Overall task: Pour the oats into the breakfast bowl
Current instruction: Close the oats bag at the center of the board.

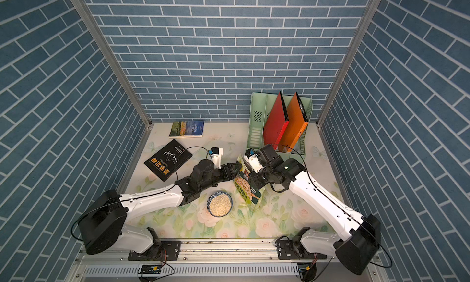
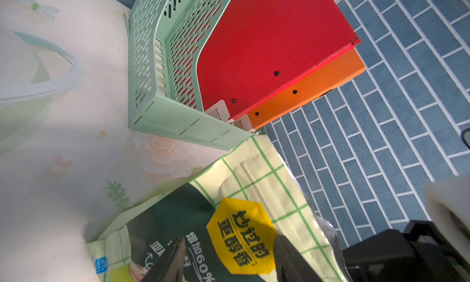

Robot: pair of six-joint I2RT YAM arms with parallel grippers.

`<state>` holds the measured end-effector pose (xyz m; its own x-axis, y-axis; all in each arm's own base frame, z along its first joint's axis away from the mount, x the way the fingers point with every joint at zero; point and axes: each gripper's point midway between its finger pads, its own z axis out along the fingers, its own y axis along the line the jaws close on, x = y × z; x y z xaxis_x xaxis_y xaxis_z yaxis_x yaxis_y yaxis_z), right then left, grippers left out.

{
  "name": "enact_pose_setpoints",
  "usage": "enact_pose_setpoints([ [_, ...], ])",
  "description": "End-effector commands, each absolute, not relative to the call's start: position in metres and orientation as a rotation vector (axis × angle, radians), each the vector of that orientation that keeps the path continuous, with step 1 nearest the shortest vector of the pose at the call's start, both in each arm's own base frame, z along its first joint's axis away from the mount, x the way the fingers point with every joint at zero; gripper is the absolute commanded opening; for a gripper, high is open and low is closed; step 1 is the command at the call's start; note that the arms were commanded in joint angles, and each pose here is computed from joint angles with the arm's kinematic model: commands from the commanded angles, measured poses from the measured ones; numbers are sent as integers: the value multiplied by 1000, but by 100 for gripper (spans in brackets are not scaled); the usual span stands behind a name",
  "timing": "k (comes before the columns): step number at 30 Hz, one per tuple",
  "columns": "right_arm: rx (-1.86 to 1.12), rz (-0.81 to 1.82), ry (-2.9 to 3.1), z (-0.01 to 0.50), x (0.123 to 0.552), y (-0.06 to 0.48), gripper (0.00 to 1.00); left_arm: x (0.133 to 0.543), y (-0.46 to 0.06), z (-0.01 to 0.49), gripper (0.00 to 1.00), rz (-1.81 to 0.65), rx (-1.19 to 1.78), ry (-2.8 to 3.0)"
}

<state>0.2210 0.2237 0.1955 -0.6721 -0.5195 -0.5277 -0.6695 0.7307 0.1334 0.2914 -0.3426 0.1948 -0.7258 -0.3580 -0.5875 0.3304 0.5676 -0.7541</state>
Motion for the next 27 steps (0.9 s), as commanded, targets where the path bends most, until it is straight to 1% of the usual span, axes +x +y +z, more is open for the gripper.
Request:
enact_pose_setpoints([
  [1,-899,399,2421,202,241,234,36,288,-339,201,61,-1179,-5,2051],
  [2,-907,402,2418,202,244,236,29,287,-338,200,61,-1176,-7,2053],
  [4,-928,416,2412,203,246,242,0,286,-336,198,61,-1165,-8,2058],
  [10,-908,477,2353,214,247,249,0,288,-325,192,61,-1112,-43,2063],
  [11,-894,468,2351,214,249,248,3,289,-324,191,61,-1103,-48,2066],
  [12,-880,456,2347,212,251,247,18,289,-324,190,61,-1095,-51,2071],
  [13,-871,449,2343,211,253,247,26,289,-323,189,61,-1092,-52,2074],
  [14,-865,445,2334,211,255,247,32,289,-323,189,61,-1089,-51,2076],
  [15,-860,442,2330,210,258,248,35,289,-323,188,61,-1088,-49,2078],
  [16,-861,439,2325,210,260,249,36,289,-322,189,61,-1086,-51,2077],
  [17,-865,437,2322,209,262,251,35,289,-322,189,61,-1084,-50,2077],
  [19,-869,403,2325,206,269,252,29,289,-320,189,61,-1076,-54,2077],
  [20,-870,385,2326,205,272,252,21,289,-320,190,61,-1074,-55,2077],
  [21,-873,370,2325,205,275,252,5,288,-319,190,61,-1073,-57,2077],
  [22,-869,353,2321,206,278,251,0,289,-318,190,61,-1070,-57,2075],
  [27,-894,448,2249,221,277,264,0,289,-316,193,61,-1062,-62,2067],
])
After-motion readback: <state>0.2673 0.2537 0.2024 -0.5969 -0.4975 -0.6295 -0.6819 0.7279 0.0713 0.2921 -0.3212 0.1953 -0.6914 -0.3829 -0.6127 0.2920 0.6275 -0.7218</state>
